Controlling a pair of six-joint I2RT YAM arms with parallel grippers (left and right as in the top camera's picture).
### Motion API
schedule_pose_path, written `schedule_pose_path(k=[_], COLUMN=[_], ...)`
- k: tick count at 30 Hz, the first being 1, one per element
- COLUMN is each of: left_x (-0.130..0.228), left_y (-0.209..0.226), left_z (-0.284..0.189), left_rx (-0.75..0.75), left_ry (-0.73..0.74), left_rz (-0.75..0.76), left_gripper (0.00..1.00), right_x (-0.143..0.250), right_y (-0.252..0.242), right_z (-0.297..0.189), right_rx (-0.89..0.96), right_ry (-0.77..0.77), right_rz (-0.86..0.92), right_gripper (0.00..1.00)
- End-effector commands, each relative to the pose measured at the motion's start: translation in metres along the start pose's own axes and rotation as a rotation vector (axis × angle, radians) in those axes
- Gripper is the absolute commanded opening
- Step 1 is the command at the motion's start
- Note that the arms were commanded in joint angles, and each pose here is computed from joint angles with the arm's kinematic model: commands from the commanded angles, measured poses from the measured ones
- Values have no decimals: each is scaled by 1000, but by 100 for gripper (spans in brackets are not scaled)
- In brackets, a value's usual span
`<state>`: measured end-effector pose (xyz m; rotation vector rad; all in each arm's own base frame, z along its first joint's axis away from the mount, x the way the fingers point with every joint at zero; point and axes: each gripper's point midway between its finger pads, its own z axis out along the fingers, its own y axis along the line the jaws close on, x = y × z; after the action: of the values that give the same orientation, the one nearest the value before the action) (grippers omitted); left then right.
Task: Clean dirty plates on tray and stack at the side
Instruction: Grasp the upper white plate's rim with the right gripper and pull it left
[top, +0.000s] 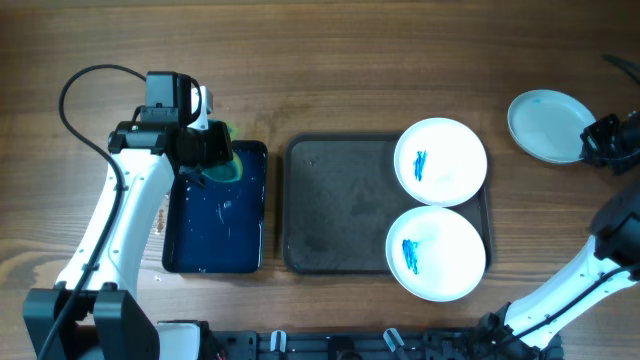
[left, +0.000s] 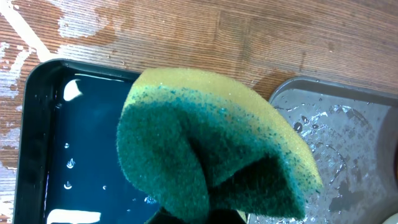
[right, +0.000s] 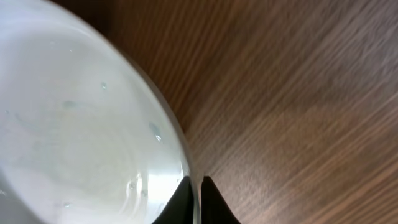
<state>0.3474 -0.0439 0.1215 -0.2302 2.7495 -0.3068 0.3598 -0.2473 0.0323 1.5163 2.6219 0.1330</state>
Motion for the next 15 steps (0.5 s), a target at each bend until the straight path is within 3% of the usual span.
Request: schedule_pose_path(k=[1,5,8,11,12,13,15], left_x=[-8,-8,-8,-8,-8,-8,-8], left_y=[-6,-6,-6,-6,-6,-6,-6], left_z=[-4,-4,-4,-4,-4,-4,-4], left_rx=[16,16,16,16,16,16,15], left_ry=[-17,-17,-18,-18,-17,-18,-18], left_rz=[21,21,21,21,21,21,22], left_gripper=[4,4,4,4,4,4,4], right_x=[-2,-3,-2,37,53,71,112], right_y=[-2,16,46,76,82,92,103], right_z=[3,-26,-77,-137,-146,-151,-148], right_rx=[19,-56,-130,-172,-179,-199,-207], right_ry=[-7,-41,-136,-187,-175,-143,-27], right_rz=[-90,-116,-171,-266,-291,-326,-382], right_gripper=[39,39,41,44,56,98,98])
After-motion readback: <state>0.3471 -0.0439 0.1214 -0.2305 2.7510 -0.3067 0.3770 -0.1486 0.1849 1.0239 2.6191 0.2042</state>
